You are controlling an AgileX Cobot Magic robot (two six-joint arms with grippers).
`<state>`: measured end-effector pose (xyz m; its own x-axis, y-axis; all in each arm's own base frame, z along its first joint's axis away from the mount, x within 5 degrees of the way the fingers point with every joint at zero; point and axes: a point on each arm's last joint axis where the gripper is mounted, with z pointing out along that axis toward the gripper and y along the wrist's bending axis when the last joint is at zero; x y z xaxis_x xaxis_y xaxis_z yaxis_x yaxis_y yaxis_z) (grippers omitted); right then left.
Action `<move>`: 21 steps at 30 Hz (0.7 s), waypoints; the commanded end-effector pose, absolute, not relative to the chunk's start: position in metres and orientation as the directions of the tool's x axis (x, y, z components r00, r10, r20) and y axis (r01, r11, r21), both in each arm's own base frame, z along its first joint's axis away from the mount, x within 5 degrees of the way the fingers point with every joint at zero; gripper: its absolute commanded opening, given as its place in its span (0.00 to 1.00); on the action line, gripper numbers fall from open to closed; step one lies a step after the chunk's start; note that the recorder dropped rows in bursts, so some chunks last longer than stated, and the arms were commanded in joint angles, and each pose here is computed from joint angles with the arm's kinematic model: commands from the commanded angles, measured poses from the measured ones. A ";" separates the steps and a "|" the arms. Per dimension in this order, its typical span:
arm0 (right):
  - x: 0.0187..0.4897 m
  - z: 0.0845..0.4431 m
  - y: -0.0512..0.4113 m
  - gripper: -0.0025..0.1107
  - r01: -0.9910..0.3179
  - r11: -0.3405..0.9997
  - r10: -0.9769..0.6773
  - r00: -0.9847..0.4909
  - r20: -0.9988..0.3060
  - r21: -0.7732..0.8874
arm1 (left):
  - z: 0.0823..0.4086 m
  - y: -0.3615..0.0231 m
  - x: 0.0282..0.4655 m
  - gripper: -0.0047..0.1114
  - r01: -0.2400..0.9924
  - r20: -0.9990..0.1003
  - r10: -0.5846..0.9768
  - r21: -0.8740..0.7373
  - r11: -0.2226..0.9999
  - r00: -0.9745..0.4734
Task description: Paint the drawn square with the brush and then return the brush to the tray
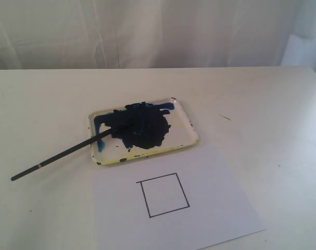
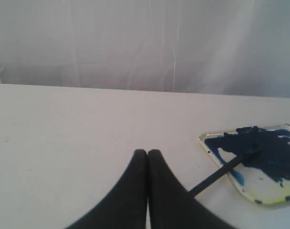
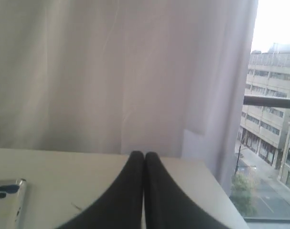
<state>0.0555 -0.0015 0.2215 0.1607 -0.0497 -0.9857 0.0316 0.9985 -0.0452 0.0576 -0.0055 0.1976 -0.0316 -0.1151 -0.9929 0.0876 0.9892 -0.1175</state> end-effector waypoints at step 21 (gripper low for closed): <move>0.042 0.309 0.002 0.02 -0.028 0.989 0.150 0.083 -0.985 0.148 | 0.300 -0.006 0.018 0.04 0.123 -0.973 -0.228 -0.232 0.965 -0.041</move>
